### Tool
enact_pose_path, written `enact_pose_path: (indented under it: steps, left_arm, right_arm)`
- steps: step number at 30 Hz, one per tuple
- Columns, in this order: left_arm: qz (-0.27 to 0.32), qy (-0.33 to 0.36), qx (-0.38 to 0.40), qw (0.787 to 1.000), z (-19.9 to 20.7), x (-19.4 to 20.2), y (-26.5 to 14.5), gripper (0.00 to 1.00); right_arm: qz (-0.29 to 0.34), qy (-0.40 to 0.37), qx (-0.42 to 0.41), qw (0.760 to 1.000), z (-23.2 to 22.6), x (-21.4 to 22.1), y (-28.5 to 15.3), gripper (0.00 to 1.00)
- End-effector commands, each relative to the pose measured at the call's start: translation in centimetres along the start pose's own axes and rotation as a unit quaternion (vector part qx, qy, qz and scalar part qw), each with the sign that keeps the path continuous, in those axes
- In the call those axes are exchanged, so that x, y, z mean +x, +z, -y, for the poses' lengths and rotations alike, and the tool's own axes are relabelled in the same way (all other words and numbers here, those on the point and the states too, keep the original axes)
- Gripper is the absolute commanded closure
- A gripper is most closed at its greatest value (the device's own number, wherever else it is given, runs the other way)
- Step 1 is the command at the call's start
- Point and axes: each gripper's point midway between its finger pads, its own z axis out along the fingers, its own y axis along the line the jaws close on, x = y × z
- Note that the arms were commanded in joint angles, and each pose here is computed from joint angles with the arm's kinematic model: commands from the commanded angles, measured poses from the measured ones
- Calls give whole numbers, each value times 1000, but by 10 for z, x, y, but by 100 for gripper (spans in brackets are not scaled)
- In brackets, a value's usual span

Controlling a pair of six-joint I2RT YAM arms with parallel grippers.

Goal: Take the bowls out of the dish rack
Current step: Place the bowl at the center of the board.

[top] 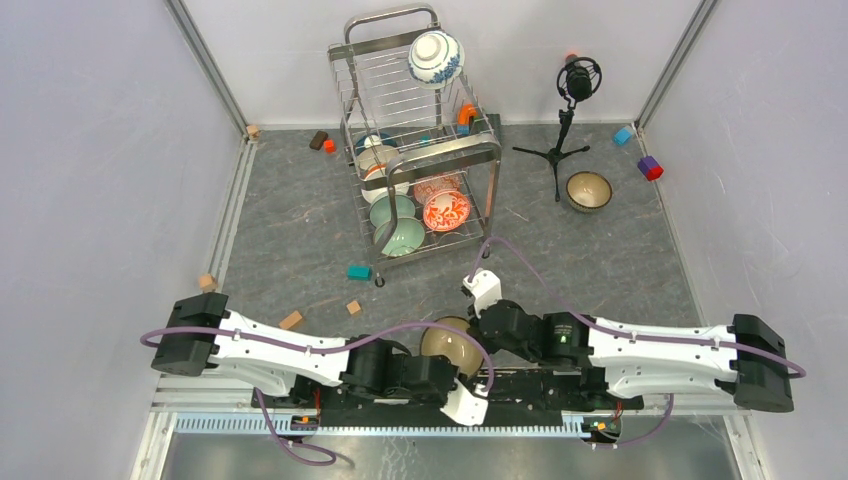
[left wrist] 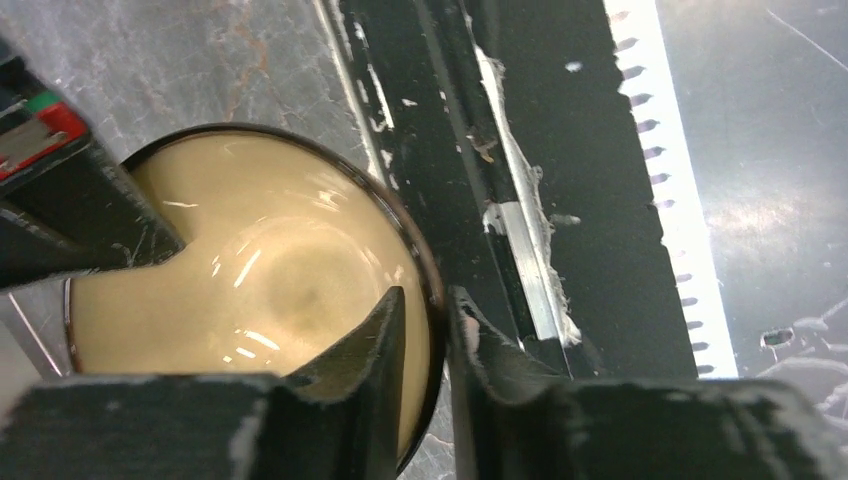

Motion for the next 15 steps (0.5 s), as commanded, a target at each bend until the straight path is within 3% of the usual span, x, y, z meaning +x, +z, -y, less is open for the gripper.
enact_pose_path:
  steps: [1, 2, 9, 10, 11, 15]
  left_arm:
    - [35, -38, -53, 997, -21, -18, -4, 63]
    - [32, -39, -55, 997, -21, -16, -3, 55]
    - [43, -53, -84, 994, -31, -19, -7, 25]
    - [47, -57, -91, 993, -34, -21, -10, 18]
    - [50, -62, -99, 992, -37, -22, -14, 2]
    - [74, -107, -154, 980, -58, -29, -37, 0]
  right_arm:
    - [25, 10, -5, 1000, 0, -10, -6, 100]
    - [26, 11, -6, 1000, -1, -10, -7, 100]
    - [36, 19, -5, 999, 0, -16, -11, 100]
    - [39, 20, 0, 999, 3, -16, -12, 100]
    - [42, 22, 6, 999, 6, -17, -14, 100]
    - [57, 26, 27, 998, 16, -22, -19, 100]
